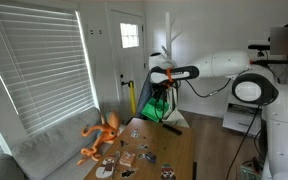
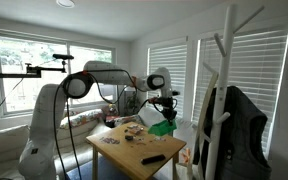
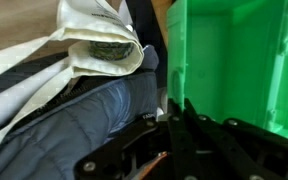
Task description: Pour the content in the green storage box onto the table and place the green box forward on the table
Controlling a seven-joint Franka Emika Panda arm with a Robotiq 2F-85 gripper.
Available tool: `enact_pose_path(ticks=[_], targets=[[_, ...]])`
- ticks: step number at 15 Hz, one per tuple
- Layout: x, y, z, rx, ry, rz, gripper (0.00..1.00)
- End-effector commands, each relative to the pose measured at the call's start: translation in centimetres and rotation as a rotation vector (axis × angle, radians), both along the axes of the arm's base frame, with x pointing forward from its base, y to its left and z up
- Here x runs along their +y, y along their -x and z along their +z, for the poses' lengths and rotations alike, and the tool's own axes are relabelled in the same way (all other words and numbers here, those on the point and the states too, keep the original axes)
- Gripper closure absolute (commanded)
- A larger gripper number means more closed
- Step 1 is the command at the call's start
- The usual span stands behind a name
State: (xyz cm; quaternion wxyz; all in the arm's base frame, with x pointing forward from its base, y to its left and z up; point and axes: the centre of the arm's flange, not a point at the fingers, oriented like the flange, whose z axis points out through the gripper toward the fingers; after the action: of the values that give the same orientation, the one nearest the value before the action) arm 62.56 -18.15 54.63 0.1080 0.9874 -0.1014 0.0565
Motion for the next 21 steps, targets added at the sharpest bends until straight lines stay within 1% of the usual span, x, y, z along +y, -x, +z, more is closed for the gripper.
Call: enact_pose_path(ticks=[1,2,3,7,9,11,12,14,16,18,19,21], targets=[[-3.0,-2.1,-2.3,-0.067,-0.174,0.08,0.99],[-4.1,-2.9,-3.4,-0.085,-0.217,0.109,0.99],[-4.7,-3.0,-4.1,-0.088,-0.262,0.137,0.99],[-7.1,-5.2,-7.4,-0.082,-0.428,0.265,0.99],[-7.6,-6.5,-8.8,-0.024,-0.511,0.305,0.99],[-7.5,-7.6,-9.5,0.081,-0.579,0.319,0.99],[-7.0,-8.0,-9.8,0.153,-0.593,0.311,0.99],[-5.9,-8.7,-10.1,0.285,-0.577,0.268,0.99],[-4.9,-8.8,-10.0,0.365,-0.54,0.218,0.99],[-4.3,-9.1,-9.3,0.402,-0.467,0.161,0.99],[-3.2,-4.7,-11.8,0.353,-0.523,0.204,0.94],[-2.7,-5.3,-11.1,0.369,-0.485,0.177,0.94]])
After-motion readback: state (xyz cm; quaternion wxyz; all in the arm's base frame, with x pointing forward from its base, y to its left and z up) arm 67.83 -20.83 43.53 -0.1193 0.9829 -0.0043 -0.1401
